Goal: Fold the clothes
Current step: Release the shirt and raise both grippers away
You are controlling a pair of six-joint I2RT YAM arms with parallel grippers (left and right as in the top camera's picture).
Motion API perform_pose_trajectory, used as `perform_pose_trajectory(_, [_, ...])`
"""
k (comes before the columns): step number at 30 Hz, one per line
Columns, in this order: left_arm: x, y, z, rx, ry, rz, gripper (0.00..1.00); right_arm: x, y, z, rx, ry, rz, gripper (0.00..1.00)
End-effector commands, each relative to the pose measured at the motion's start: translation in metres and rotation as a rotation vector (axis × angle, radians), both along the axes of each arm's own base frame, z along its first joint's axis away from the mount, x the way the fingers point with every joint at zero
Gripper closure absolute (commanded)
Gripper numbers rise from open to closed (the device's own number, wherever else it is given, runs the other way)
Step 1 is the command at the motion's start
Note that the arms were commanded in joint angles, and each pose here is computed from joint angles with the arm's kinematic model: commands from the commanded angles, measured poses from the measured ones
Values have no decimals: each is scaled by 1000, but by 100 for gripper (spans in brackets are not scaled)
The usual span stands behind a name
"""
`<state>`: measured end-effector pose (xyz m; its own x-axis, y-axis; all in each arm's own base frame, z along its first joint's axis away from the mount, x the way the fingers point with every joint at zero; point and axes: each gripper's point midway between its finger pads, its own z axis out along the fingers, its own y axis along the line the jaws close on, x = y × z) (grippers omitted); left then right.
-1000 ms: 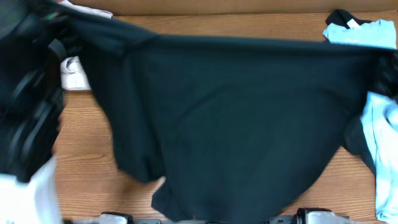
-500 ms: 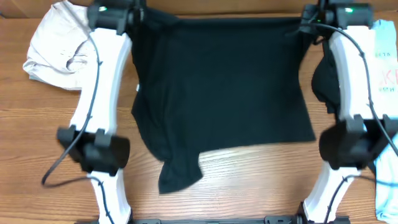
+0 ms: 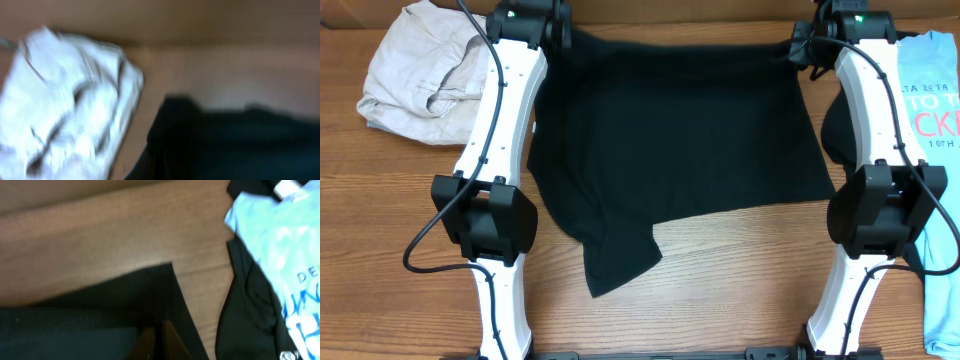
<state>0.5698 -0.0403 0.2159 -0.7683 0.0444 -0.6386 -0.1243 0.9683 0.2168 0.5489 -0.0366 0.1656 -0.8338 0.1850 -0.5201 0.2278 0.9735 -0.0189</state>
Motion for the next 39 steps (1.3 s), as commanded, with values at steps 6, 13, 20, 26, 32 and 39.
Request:
perform_pose_trajectory(6, [-63,-28,-32,-154,290,-72,96,-22,-23,-10,49,86,28,96])
perform_pose_trajectory(13, [-85,-27,-49,-151,411,-67,94,-38,-29,-42,60,171,37,93])
perform_pose_trajectory(20, [-96,-30,-76,-159,517,-68,92,-51,-28,-82,70,251,37,91])
perform_pose_trajectory(26, [-116,-32,-99,-173,649,-63,83,-59,-29,-91,75,283,32,70])
perform_pose_trajectory(32, [-127,-22,-105,-173,706,-31,4,-65,-25,-89,95,303,38,20])
perform_pose_trajectory(39, [-122,-5,-71,-289,643,47,0,-68,-12,-17,178,191,75,12])
